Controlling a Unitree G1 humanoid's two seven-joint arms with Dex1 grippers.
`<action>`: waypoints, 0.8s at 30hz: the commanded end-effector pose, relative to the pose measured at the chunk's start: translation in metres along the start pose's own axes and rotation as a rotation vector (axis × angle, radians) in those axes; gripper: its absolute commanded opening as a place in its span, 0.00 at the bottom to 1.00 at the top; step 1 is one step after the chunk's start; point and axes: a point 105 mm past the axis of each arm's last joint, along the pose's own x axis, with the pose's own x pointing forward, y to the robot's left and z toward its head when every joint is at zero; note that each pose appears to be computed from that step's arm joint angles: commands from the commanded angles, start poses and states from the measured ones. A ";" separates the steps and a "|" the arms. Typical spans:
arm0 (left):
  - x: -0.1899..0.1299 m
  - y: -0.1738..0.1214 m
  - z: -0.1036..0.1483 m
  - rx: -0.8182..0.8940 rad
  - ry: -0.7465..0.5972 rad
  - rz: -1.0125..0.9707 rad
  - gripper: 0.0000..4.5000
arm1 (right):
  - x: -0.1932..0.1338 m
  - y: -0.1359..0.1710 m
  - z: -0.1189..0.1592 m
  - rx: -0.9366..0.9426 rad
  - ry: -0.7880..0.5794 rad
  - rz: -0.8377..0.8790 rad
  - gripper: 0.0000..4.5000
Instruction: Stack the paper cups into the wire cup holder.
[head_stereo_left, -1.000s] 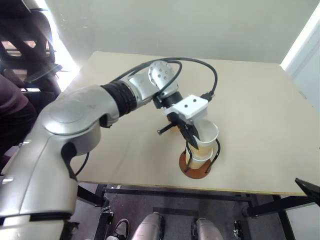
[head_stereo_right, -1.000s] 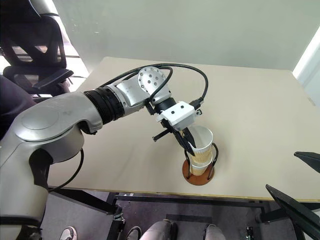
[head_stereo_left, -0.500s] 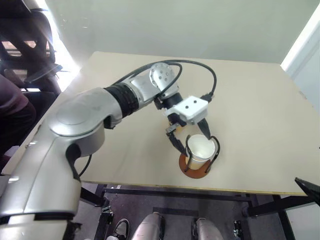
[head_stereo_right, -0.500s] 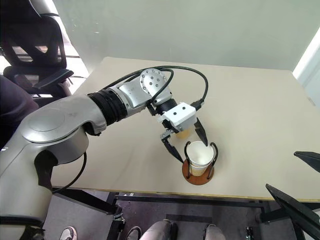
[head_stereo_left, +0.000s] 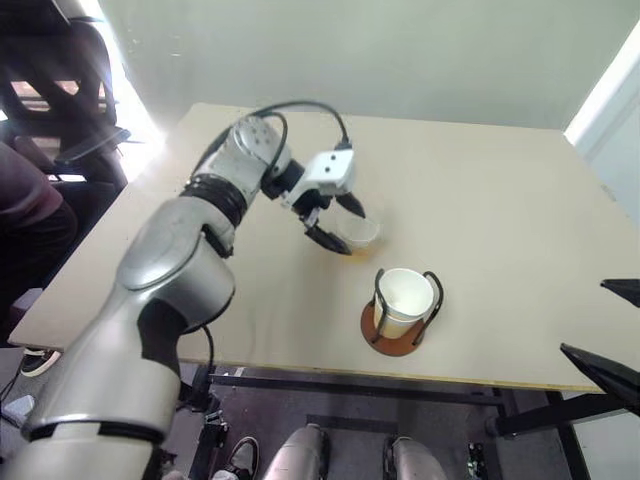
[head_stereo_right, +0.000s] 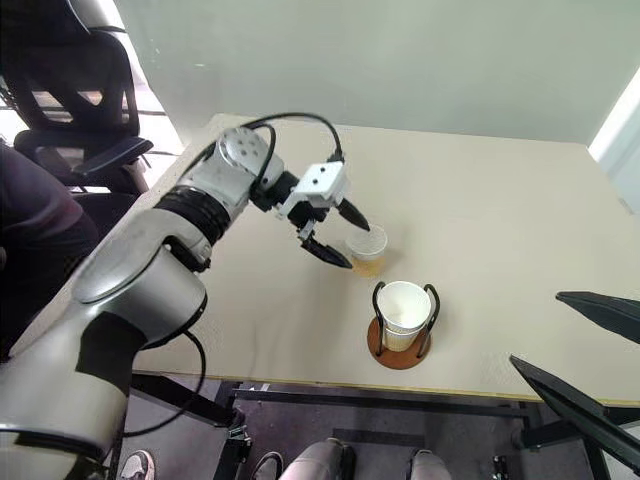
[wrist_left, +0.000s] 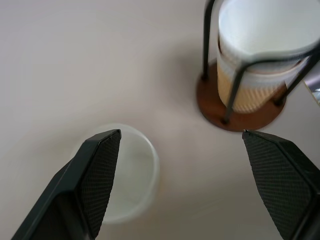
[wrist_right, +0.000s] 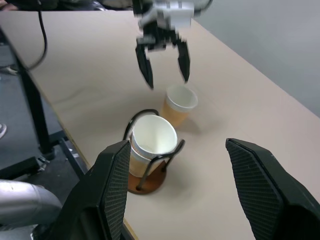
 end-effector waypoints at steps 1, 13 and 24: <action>0.004 0.002 0.005 0.012 0.006 -0.013 0.92 | -0.005 -0.008 0.004 -0.010 -0.020 -0.040 0.69; 0.036 0.012 -0.021 0.036 0.160 0.113 0.92 | -0.007 -0.005 0.008 -0.016 -0.008 -0.041 0.69; 0.049 0.018 -0.024 0.084 0.187 0.181 0.22 | -0.006 -0.005 0.009 -0.010 -0.013 -0.049 0.69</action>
